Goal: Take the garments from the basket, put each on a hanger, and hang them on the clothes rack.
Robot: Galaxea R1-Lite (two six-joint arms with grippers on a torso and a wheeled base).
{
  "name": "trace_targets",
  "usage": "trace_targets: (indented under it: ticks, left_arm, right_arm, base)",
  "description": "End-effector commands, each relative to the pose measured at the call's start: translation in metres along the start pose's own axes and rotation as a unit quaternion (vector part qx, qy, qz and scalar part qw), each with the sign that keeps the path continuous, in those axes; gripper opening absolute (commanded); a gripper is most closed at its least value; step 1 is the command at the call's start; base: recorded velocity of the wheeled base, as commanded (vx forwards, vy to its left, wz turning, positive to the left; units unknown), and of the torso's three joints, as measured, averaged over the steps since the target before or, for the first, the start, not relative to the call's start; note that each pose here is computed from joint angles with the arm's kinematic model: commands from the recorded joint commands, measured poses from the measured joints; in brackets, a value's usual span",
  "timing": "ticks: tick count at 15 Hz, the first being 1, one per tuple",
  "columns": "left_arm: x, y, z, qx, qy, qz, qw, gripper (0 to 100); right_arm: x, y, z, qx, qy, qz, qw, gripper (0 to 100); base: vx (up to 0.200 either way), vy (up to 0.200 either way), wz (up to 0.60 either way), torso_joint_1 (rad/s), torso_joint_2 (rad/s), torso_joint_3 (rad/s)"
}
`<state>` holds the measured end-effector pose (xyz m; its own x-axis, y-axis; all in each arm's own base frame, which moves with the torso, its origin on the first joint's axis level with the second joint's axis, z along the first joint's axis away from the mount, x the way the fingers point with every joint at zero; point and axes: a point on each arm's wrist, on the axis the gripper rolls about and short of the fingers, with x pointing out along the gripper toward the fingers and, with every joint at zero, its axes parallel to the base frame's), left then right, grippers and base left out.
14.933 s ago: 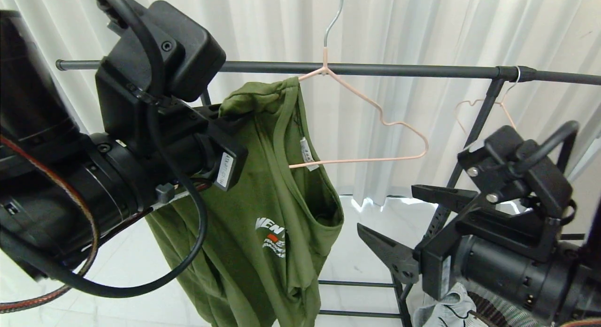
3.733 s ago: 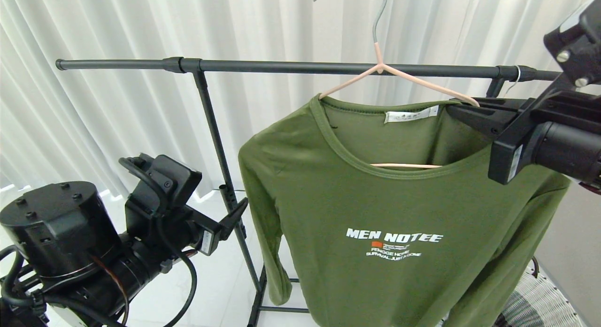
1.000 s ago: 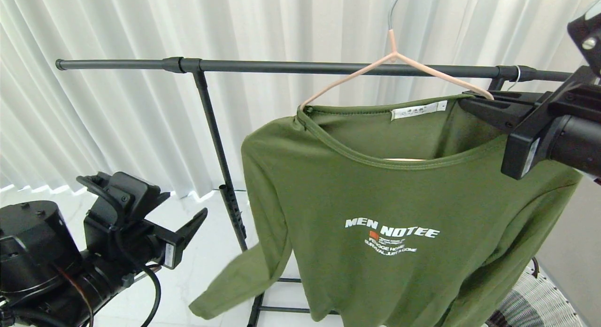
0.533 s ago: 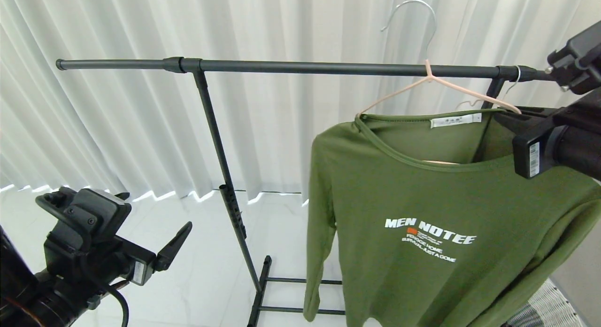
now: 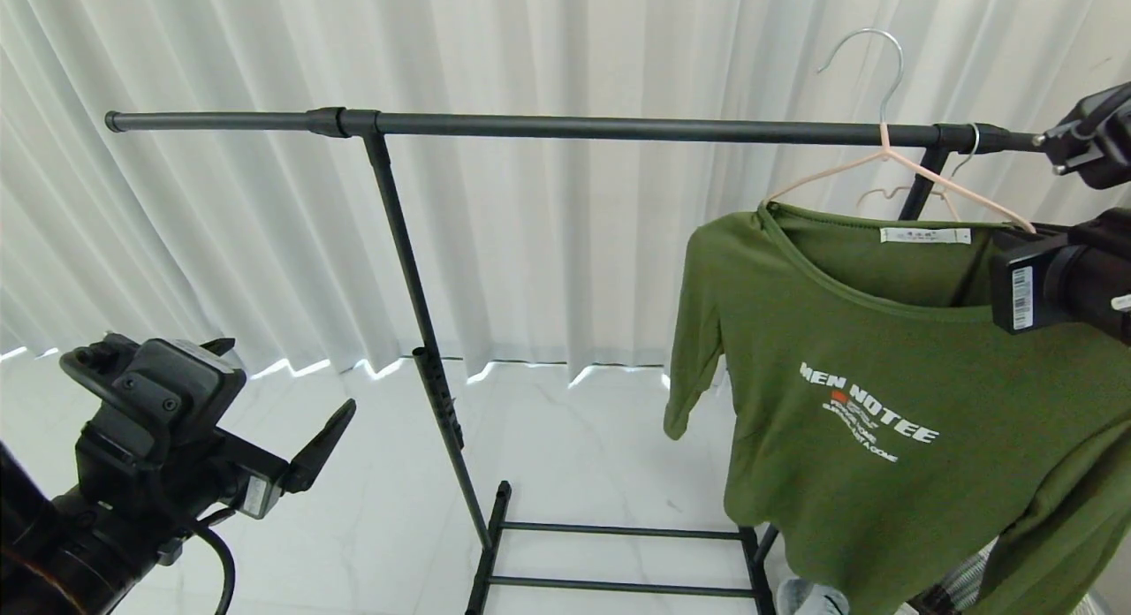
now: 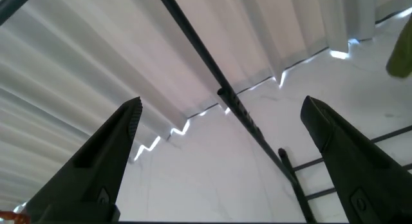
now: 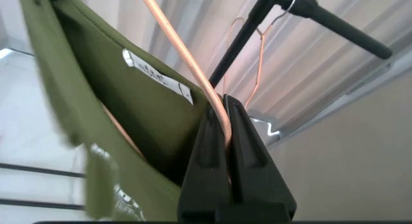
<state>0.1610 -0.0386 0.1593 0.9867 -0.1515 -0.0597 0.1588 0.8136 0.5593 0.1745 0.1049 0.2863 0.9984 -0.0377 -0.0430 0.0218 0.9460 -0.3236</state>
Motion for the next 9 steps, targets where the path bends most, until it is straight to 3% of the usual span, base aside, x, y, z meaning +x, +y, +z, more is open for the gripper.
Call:
trace_targets:
  ticks: [1,8,9]
  left_arm:
    - [0.0,0.0,0.001,-0.001,-0.002,0.0,1.0,100]
    - [0.0,-0.008,0.006,0.002,-0.014,-0.02,0.9997,100]
    - [0.0,-0.011,0.008,0.002,-0.019,-0.028,0.9994,100]
  right_arm:
    - [0.001,0.002,-0.001,-0.002,0.002,0.001,1.0,0]
    - [0.005,0.012,-0.006,0.004,0.013,0.014,0.9998,0]
    - [0.009,0.015,-0.008,0.008,0.019,0.016,0.9997,0]
  base:
    - [0.2,0.0,0.0,0.002,0.0,0.007]
    - [0.2,0.0,0.0,0.004,0.0,0.0]
    - [0.0,0.0,0.0,0.0,0.0,0.0]
